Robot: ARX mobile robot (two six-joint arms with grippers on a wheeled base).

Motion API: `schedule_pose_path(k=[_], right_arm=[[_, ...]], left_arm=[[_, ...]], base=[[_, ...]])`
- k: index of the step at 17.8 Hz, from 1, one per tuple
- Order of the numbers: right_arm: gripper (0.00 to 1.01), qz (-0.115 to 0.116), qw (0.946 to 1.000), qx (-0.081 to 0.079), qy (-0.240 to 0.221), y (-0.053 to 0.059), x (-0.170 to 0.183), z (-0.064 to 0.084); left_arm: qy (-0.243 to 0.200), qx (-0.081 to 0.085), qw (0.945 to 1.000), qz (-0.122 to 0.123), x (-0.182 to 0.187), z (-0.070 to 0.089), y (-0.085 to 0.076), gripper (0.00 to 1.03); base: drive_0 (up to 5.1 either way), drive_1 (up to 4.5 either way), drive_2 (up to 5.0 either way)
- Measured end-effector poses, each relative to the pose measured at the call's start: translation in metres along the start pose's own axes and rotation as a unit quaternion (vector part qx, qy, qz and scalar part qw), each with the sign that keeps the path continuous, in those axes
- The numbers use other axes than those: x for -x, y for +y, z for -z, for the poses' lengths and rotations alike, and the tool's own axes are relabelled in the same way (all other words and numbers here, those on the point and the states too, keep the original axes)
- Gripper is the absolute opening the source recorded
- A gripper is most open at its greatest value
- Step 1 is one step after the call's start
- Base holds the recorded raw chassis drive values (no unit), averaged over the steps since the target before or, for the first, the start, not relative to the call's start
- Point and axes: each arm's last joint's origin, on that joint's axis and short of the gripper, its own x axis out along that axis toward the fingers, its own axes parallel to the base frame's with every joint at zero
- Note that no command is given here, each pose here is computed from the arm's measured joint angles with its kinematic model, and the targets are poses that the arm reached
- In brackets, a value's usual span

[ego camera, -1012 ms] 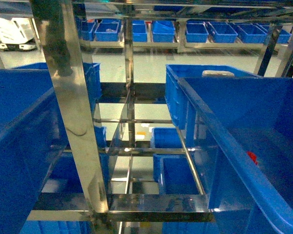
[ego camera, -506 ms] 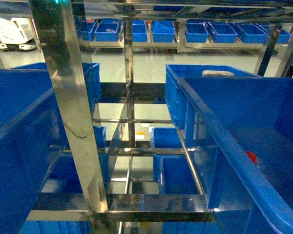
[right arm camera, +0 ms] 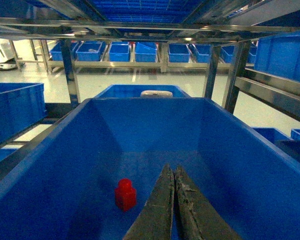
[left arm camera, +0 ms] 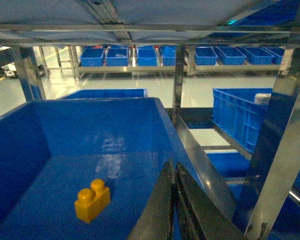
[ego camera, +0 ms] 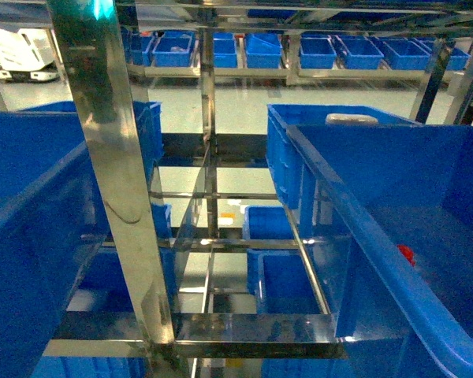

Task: Sort and place red and yellow blocks in left bins

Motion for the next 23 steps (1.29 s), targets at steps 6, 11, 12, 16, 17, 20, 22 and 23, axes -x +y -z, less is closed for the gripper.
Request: schedule_pose_path(k=[6, 11, 12, 16, 17, 20, 22, 23], right_arm=[[0.02, 0.000, 1.0000, 0.000, -0.001, 0.000, 0.006, 0.000], [0.02, 0.000, 1.0000, 0.000, 0.000, 0.000, 0.010, 0.000], [0.02, 0.000, 1.0000, 0.000, -0.002, 0.000, 0.012, 0.000], [0.02, -0.001, 0.9998, 0.000, 0.017, 0.000, 0.023, 0.005], [0.02, -0.002, 1.0000, 0.000, -0.005, 0.000, 0.024, 0.001], [0.02, -0.001, 1.0000, 0.000, 0.002, 0.000, 0.024, 0.003], [0.06, -0.001, 1.0000, 0.001, 0.005, 0.000, 0.024, 0.003], [0.15, -0.001, 1.0000, 0.001, 0.005, 0.000, 0.024, 0.003]], left_arm=[[0.003, 0.000, 1.0000, 0.000, 0.004, 0.001, 0.000, 0.02], [0.009, 0.000, 1.0000, 0.000, 0.014, 0.004, 0.000, 0.02], [0.012, 0.000, 0.9999, 0.000, 0.014, 0.005, 0.000, 0.02], [0.009, 0.000, 1.0000, -0.001, 0.014, 0.004, 0.000, 0.02], [0.009, 0.000, 1.0000, 0.000, 0.014, 0.004, 0.000, 0.02], [0.010, 0.000, 1.0000, 0.000, 0.014, 0.004, 0.000, 0.02], [0.009, 0.001, 1.0000, 0.000, 0.014, 0.004, 0.000, 0.07], [0.009, 0.001, 1.0000, 0.000, 0.014, 0.004, 0.000, 0.16]], base=[[0.0, 0.00, 0.0], [0.0, 0.00, 0.0], [0.0, 0.00, 0.0], [0.0, 0.00, 0.0], [0.0, 0.00, 0.0], [0.0, 0.00, 0.0], [0.0, 0.00, 0.0], [0.0, 0.00, 0.0]])
